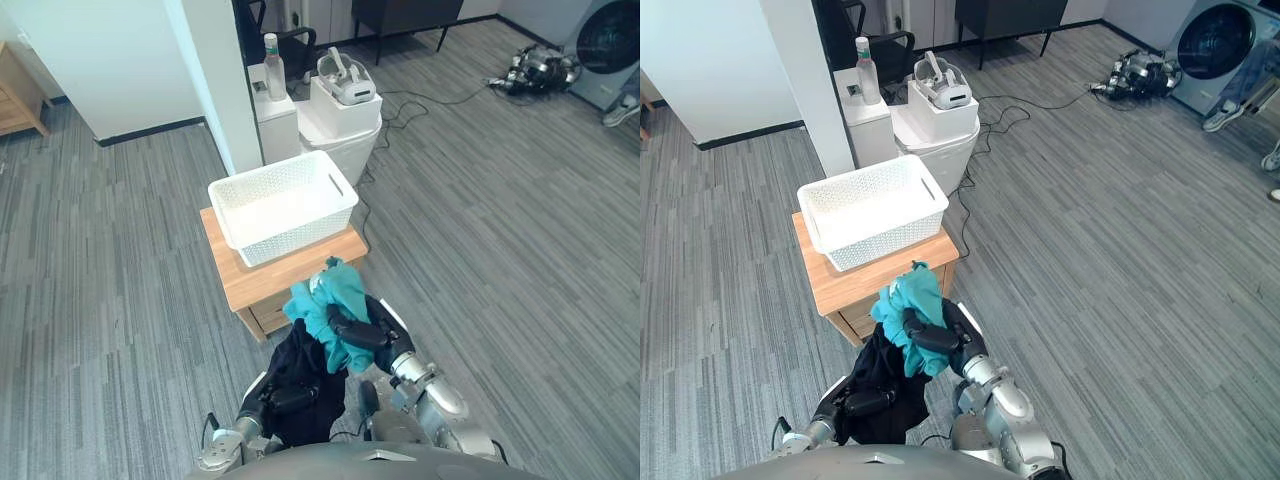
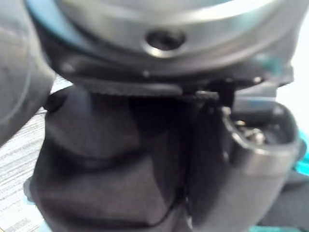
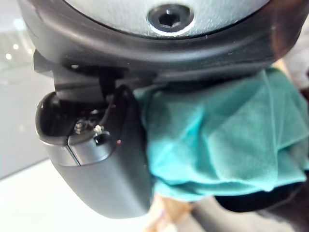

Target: Tidy up the quilt and then pick up the clothes from the bed and put them into the laundry hamper

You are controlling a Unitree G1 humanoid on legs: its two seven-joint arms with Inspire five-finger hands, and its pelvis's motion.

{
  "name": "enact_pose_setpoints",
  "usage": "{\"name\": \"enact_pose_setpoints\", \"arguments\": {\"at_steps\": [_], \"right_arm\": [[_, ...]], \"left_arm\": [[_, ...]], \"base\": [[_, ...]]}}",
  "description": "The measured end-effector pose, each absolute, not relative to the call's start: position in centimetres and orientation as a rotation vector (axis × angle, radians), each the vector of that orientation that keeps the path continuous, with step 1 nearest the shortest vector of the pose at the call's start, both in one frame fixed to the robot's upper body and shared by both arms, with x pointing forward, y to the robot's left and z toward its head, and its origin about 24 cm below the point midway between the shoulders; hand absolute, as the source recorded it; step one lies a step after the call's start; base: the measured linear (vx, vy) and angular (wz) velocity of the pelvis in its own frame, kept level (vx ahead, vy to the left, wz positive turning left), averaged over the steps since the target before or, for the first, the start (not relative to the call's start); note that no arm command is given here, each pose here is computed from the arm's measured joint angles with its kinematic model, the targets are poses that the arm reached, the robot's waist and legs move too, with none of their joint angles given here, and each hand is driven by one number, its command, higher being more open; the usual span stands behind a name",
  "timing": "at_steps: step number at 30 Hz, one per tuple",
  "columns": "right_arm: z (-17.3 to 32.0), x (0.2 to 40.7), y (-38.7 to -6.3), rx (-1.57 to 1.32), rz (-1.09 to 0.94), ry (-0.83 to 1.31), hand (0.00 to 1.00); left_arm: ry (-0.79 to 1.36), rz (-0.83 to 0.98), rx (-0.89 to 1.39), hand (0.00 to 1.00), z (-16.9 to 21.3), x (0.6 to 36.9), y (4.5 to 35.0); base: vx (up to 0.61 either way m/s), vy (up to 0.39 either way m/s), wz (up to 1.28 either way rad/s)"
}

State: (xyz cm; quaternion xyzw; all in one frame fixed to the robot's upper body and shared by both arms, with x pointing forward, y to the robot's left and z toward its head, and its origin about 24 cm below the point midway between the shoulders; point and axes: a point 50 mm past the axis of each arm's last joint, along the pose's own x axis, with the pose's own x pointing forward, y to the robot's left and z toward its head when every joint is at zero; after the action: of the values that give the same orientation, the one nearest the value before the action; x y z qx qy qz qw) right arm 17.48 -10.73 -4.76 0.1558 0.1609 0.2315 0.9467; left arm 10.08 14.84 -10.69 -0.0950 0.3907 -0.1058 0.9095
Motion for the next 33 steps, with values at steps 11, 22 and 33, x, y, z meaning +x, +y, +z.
{"name": "enact_pose_setpoints", "arguments": {"at_steps": [11, 22, 33], "right_arm": [[-4.9, 17.3, -10.1, 0.341, 0.487, 0.350, 0.00], [-8.7, 14.1, -13.1, 0.383, 0.311, 0.542, 0.00], [-9.7, 12.2, -16.3, 0.447, 0.218, 0.581, 0.00]], "left_arm": [[0.876, -0.257, -0.217, 0.00, -11.4, 9.1, 14.3], [0.876, -0.181, -0.276, 0.00, -11.8, 9.1, 14.8], [0.768, -0.047, -0.412, 0.00, -11.4, 10.5, 15.9]], "base": [[-0.01, -0.012, 0.14], [0.00, 0.000, 0.07], [0.07, -0.037, -0.16]]}}
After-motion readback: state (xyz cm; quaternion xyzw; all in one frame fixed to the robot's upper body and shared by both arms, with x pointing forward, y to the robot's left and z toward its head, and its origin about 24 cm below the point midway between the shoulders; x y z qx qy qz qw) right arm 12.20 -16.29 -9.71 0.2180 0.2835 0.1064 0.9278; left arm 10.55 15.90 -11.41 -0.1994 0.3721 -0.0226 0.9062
